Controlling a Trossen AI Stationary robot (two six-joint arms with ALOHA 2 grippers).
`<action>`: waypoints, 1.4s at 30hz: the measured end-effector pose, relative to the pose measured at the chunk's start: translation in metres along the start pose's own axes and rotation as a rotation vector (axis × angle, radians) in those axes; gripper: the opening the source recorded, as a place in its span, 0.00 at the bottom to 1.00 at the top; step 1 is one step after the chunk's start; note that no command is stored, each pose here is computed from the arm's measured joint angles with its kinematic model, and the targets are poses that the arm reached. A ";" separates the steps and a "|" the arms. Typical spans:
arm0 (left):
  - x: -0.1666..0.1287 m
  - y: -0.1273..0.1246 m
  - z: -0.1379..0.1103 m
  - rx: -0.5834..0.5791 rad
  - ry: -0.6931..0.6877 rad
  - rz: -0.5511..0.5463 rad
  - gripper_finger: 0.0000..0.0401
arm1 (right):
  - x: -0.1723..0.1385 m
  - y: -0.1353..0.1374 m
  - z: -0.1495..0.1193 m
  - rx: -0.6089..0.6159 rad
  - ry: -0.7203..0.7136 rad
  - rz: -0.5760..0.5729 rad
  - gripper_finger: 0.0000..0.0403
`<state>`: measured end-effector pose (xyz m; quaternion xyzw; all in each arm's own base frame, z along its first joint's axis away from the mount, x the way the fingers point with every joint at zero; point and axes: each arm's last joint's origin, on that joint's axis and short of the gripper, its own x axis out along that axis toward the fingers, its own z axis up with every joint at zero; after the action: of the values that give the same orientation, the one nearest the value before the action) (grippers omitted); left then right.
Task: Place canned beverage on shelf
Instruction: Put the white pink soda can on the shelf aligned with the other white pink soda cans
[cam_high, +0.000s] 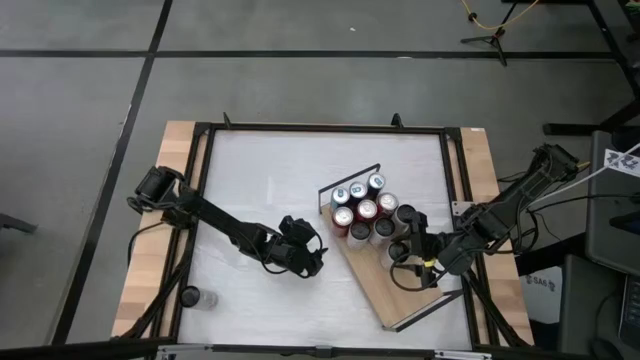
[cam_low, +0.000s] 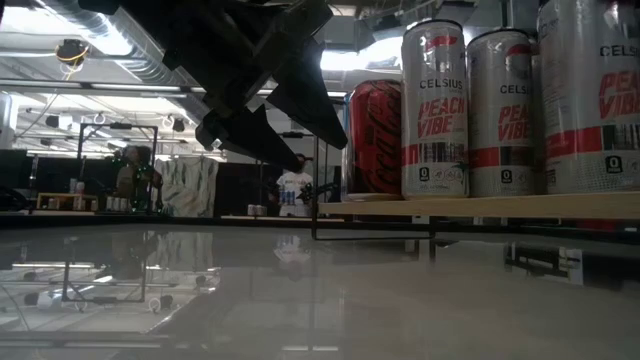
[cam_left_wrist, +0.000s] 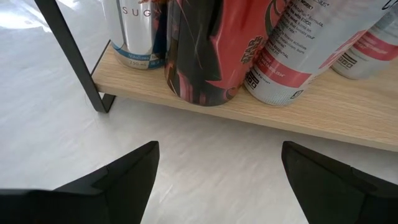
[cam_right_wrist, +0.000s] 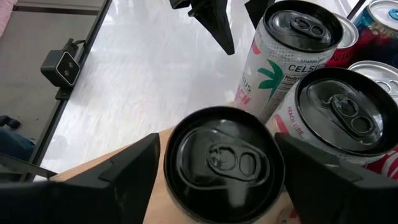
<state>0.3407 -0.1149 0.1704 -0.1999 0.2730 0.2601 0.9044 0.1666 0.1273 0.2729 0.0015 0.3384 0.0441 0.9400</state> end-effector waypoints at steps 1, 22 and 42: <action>0.000 0.000 0.000 0.000 0.002 -0.002 0.83 | 0.000 0.000 0.000 0.000 0.000 -0.001 0.75; 0.000 0.000 0.000 -0.022 0.001 -0.005 0.83 | -0.015 0.003 0.022 0.032 -0.055 0.033 0.76; -0.113 0.032 0.063 -0.106 0.332 -0.370 0.83 | -0.038 0.005 0.053 0.088 -0.162 0.081 0.76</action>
<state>0.2657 -0.0983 0.2795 -0.3333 0.3628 0.0678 0.8676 0.1702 0.1304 0.3381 0.0601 0.2624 0.0667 0.9608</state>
